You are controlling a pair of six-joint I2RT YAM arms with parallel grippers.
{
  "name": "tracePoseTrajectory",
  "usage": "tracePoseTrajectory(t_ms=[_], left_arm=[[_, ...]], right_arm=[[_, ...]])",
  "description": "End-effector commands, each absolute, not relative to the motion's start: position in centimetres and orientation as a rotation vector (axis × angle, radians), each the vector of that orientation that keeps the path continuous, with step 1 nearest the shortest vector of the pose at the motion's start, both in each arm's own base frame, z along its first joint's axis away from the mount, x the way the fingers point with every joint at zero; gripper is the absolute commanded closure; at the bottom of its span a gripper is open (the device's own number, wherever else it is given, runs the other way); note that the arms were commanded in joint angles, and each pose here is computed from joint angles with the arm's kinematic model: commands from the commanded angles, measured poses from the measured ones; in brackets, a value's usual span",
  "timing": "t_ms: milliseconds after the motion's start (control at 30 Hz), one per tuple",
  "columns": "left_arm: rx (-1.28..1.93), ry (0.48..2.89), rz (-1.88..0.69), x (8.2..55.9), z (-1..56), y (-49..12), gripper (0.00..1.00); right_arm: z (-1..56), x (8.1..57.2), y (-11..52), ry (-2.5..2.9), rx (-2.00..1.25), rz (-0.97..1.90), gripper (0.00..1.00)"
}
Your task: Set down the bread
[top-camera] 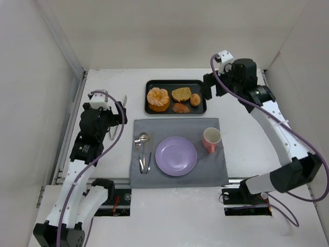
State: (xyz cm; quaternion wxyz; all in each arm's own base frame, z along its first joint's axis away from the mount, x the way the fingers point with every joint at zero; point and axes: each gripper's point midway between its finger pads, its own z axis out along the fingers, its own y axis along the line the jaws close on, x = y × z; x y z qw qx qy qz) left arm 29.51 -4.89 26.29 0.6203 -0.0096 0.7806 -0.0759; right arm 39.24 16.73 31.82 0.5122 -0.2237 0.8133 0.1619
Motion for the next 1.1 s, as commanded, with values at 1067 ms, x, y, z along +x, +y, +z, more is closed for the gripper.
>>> tracePoseTrajectory(t_ms=[1067], left_arm=[[-0.144, 2.363, 0.139, 36.7, 8.5, 1.3, 0.0]], right_arm=[[35.4, 34.1, 17.3, 1.693, -0.701, 0.449, 0.0]])
